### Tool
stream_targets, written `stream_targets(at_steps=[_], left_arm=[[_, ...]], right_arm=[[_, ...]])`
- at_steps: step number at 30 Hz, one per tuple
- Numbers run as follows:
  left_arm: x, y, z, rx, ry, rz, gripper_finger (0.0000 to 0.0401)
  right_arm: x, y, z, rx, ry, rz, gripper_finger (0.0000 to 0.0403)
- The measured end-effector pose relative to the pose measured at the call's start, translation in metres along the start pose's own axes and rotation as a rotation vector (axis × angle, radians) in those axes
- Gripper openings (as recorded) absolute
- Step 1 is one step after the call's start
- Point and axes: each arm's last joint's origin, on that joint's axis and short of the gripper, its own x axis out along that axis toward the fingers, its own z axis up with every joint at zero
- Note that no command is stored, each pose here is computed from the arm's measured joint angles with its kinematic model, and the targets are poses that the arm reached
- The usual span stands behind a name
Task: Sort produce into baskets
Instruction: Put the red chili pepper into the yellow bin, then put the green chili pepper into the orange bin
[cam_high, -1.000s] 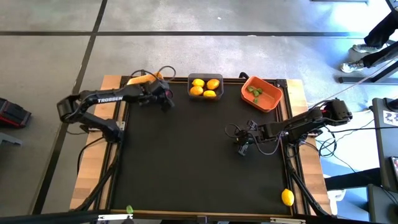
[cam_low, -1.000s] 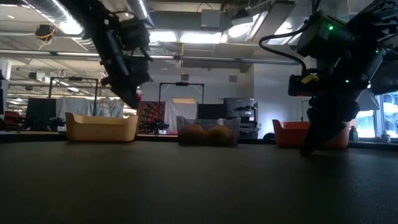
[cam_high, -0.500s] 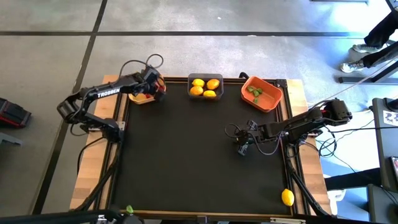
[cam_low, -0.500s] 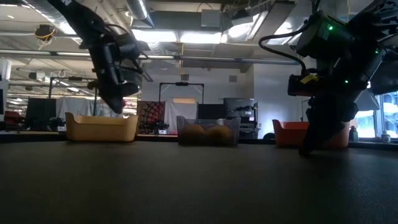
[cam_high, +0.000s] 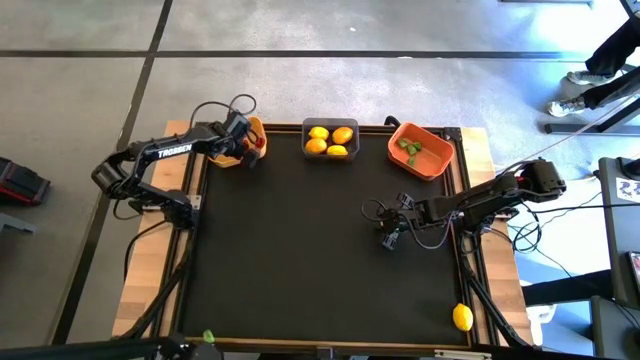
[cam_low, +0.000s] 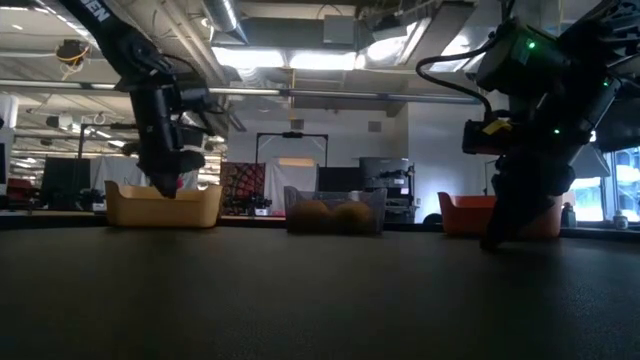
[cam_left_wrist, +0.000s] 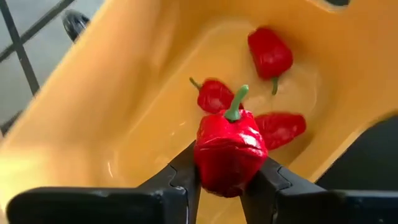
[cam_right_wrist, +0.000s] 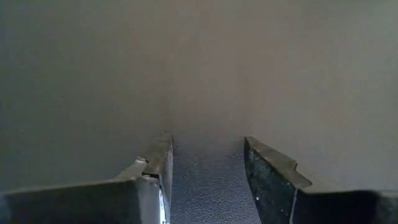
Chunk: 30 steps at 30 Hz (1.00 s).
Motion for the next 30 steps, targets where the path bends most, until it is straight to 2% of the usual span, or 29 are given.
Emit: stream_targets(at_steps=[7, 16, 20, 25, 30], left_arm=[[0.005, -0.001, -0.008, 0.0, 0.014, 0.001, 0.011], [0.005, -0.002, -0.006, -0.016, -0.01, -0.002, 0.0187], [-0.004, -0.003, 0.0, -0.006, -0.048, -0.014, 0.0205], [-0.034, -0.007, 0.01, 0.029, -0.132, -0.096, 0.0207], [-0.073, -0.021, 0.013, 0.091, -0.242, -0.294, 0.0207]], right_arm=[[0.0, 0.0, 0.0, 0.0, -0.006, -0.002, 0.015], [0.0, 0.0, 0.0, 0.0, -0.009, -0.004, 0.015], [0.0, 0.0, 0.001, 0.0, -0.013, -0.009, 0.015], [0.0, 0.0, 0.002, -0.011, -0.035, -0.013, 0.015], [0.0, 0.0, 0.003, -0.016, -0.04, -0.014, 0.015]])
